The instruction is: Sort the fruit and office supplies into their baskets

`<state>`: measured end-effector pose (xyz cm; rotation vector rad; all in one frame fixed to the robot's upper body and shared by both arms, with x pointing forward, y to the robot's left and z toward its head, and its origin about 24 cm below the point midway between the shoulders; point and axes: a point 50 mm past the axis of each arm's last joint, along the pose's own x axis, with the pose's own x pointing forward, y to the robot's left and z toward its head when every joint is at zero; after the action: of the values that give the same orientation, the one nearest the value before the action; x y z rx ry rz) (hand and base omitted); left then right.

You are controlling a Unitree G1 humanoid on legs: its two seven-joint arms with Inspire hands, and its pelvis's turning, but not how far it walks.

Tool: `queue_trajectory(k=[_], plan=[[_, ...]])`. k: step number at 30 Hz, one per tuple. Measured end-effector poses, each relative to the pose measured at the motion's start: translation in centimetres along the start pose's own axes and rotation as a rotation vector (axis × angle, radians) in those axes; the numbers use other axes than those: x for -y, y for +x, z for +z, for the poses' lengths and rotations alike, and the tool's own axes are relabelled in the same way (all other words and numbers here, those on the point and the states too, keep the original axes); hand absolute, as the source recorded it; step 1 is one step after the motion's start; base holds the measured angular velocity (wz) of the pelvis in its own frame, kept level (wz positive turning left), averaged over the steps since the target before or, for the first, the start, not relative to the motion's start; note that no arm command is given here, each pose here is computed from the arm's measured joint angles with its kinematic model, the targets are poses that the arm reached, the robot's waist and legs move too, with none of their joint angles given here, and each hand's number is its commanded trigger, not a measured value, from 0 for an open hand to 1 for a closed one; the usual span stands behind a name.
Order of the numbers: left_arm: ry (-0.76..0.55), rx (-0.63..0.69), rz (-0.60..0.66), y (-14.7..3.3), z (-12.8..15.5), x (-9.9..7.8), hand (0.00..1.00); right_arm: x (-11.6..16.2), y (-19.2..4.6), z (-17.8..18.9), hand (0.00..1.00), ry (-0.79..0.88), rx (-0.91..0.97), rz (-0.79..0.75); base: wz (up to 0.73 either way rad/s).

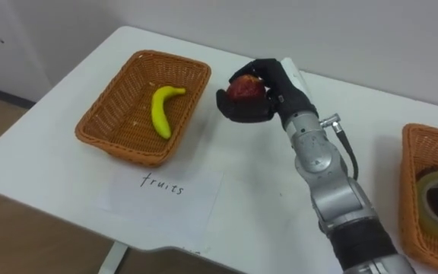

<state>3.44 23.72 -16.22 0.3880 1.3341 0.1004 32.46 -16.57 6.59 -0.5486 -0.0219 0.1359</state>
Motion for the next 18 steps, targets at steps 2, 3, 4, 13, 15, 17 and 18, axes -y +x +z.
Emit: queue_trajectory(k=[2,3,4,13,15,17,18], plan=[[-0.001,0.0,-0.004,0.0,0.0,0.0,0.0,0.0,0.0,0.1,1.0,0.0,0.005,-0.001,0.0],[0.0,0.001,-0.006,0.0,0.0,0.0,0.0,0.1,0.0,0.3,1.0,0.002,0.011,-0.002,0.0],[0.0,0.001,-0.005,0.0,0.0,0.0,0.0,0.1,0.0,0.4,1.0,0.002,0.015,-0.002,0.0],[0.003,0.007,0.002,0.0,-0.1,-0.4,0.0,0.2,0.0,0.9,1.0,0.016,0.038,-0.006,0.0],[0.004,0.008,0.004,0.0,-0.1,-0.5,0.0,0.3,0.0,1.3,1.0,0.019,0.053,-0.008,0.0],[0.006,0.007,0.004,0.0,-0.1,-0.5,0.0,0.4,0.0,2.0,1.0,0.02,0.085,-0.013,0.0],[0.006,0.008,0.004,0.0,-0.1,-0.5,0.0,0.4,0.0,2.2,1.0,0.021,0.093,-0.015,0.0]])
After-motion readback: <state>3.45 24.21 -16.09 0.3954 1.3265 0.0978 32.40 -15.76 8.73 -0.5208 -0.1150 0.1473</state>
